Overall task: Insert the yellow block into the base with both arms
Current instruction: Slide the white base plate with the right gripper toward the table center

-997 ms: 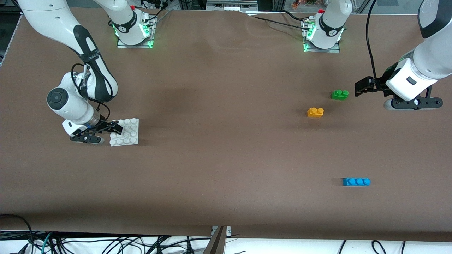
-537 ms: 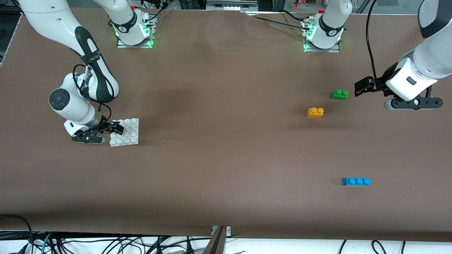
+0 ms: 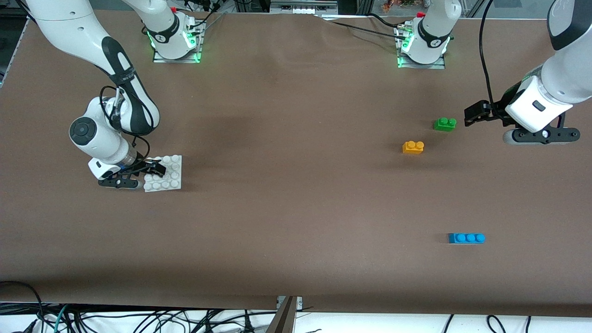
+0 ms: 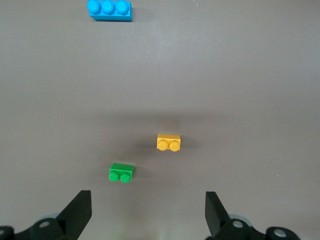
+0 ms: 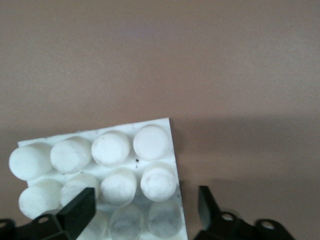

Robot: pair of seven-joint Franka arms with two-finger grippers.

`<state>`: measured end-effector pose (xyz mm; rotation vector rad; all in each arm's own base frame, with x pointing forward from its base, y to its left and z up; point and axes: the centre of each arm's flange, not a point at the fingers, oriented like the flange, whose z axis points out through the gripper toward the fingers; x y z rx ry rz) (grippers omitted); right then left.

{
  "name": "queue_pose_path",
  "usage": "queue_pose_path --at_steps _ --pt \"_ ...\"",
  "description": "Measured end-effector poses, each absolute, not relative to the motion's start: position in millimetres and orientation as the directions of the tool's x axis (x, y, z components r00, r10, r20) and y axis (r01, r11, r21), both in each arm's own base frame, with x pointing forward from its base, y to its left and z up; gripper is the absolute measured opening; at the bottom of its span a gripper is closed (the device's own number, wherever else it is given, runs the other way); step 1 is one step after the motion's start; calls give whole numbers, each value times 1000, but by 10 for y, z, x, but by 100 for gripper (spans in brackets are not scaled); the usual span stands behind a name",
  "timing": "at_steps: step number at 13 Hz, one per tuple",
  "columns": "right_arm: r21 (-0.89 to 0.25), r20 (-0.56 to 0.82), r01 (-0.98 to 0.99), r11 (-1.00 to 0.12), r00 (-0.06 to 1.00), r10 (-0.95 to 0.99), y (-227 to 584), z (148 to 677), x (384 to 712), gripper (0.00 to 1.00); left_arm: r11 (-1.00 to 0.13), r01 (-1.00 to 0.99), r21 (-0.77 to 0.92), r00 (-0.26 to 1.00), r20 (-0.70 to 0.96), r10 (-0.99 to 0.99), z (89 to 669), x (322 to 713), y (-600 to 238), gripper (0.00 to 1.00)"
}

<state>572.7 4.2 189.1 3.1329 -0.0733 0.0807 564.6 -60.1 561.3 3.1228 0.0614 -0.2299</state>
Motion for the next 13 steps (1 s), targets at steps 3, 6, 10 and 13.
queue_pose_path --at_steps 3,6,10,13 --pt "5 58 -44 -999 997 -44 49 1898 5742 75 -999 40 7 988 -147 38 5613 5646 -601 100" --pt "4 59 -44 -999 997 -43 55 1900 5745 72 -999 40 7 988 -147 38 5613 5646 -601 100" --pt "-7 60 -54 -998 997 -55 78 1899 5747 67 -999 40 7 988 -147 38 5613 5646 -601 100" --pt "-18 62 -68 -998 996 -69 131 1905 5753 65 -999 40 7 988 -147 39 5614 5646 -600 100"
